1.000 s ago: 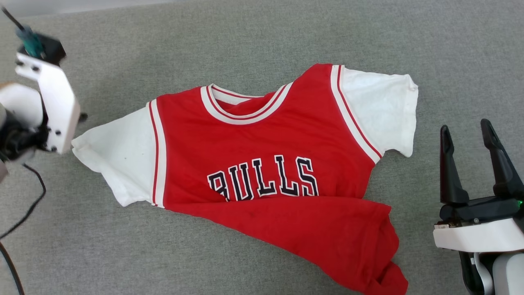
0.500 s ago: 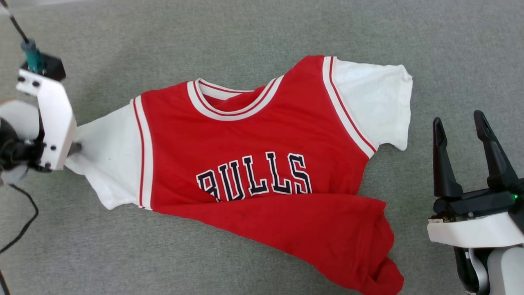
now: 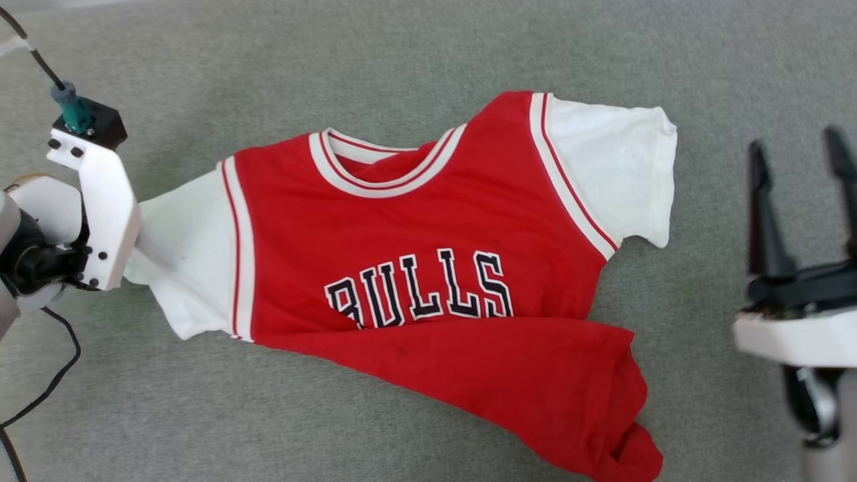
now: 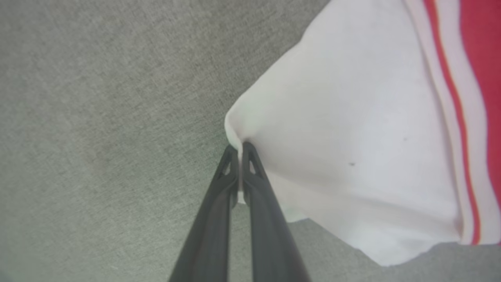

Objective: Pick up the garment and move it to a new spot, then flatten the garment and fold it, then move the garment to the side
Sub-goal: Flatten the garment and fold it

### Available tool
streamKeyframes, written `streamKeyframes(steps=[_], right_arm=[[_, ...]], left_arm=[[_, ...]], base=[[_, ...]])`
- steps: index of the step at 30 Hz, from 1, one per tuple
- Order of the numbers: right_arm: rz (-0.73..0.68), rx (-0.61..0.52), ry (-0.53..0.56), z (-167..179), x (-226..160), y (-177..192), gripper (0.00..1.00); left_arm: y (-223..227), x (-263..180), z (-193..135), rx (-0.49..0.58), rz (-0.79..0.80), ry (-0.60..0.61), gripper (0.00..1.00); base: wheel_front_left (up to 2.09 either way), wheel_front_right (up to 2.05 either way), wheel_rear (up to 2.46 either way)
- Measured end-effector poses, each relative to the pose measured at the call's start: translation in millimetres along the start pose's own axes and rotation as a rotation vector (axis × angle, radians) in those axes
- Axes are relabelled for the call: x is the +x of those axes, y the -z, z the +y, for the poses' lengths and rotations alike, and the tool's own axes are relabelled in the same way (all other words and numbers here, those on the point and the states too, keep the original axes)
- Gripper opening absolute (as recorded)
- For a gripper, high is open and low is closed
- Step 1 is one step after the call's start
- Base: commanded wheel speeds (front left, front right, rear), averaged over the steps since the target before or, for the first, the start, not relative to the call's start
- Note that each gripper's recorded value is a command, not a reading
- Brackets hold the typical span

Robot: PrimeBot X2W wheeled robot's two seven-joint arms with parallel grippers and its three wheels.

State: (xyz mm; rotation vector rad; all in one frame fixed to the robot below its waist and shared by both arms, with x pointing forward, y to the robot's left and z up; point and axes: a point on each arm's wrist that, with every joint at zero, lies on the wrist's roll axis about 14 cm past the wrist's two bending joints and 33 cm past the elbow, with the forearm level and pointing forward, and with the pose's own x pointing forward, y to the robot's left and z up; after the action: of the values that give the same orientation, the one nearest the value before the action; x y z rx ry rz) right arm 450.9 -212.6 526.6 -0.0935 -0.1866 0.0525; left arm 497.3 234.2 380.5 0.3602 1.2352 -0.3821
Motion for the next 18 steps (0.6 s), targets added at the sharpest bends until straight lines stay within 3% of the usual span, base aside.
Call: streamKeyframes(steps=[8, 11, 18], right_arm=[[-0.151, -0.224, -0.095, -21, 35, -61, 1.0], [-0.06, -0.296, -0.15, -22, 53, -61, 1.0], [0.284, -0.297, -0.278, -13, 82, -36, 1.0]], left_arm=[[-25, -43, 0, 0.05, -0.184, -0.021, 0.0], [-29, -58, -2, 0.073, -0.236, -0.032, 0.0], [-27, -73, -16, 0.132, -0.286, -0.022, 0.0]], base=[[0.0, 0.0, 0.0], [0.0, 0.0, 0.0], [0.0, 0.0, 0.0]])
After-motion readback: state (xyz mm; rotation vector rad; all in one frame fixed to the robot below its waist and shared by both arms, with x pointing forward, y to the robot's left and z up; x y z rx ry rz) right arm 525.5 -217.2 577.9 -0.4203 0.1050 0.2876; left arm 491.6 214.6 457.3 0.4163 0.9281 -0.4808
